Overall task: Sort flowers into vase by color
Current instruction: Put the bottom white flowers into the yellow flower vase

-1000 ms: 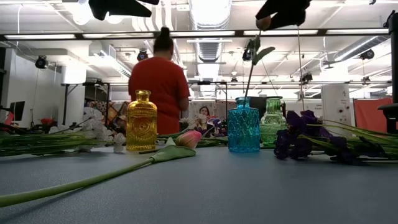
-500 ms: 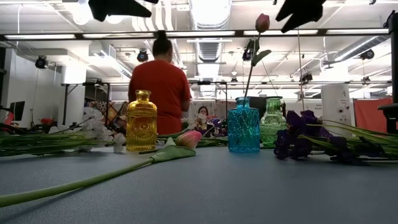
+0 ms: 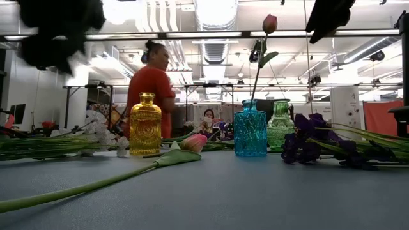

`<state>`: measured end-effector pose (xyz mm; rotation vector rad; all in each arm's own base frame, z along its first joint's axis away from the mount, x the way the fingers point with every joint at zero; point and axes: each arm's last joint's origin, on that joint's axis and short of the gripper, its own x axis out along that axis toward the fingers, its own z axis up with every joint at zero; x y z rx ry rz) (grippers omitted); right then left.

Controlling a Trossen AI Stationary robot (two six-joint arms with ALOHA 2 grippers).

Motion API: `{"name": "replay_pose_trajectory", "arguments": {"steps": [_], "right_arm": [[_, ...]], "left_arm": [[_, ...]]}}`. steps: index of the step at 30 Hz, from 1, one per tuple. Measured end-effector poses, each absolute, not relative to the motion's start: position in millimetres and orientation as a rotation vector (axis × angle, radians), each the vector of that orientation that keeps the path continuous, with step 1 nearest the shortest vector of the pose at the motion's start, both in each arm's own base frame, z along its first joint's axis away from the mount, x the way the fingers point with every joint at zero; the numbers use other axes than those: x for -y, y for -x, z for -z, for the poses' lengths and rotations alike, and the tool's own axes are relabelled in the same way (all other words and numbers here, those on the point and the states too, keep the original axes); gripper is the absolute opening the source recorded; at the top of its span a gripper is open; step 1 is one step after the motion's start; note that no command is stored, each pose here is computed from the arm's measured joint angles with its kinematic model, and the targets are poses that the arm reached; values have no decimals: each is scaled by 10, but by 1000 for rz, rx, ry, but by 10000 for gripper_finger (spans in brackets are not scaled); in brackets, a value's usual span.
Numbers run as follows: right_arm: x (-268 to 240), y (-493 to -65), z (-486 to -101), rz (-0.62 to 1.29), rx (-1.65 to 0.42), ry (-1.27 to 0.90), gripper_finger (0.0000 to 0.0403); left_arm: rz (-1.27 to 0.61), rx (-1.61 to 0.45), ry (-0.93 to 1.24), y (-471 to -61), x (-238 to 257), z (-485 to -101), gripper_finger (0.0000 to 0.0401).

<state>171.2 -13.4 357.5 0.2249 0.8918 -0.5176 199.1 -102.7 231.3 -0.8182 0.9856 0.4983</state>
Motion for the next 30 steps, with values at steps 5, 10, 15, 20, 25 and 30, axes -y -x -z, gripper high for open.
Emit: {"name": "replay_pose_trajectory", "arguments": {"steps": [5, 10, 15, 20, 25, 30], "right_arm": [[135, -1731, -3557, 514, -883, -219, 327], [136, -1755, -3570, 508, -856, -218, 327], [136, -1758, -3571, 507, -854, -217, 327], [136, -1758, -3566, 506, -857, -215, 326], [136, -1758, -3566, 507, -857, -215, 326], [136, -1758, -3565, 507, -857, -215, 326]], "left_arm": [[-689, -1239, 923, -1854, 1169, -2097, 219], [-767, -1295, 886, -1893, 1241, -1927, 220], [-818, -1366, 816, -1950, 1284, -1733, 219], [-852, -1431, 780, -2002, 1289, -1583, 209], [-827, -1491, 798, -2048, 1316, -1497, 157], [-783, -1531, 811, -2068, 1343, -1467, 82]]}}
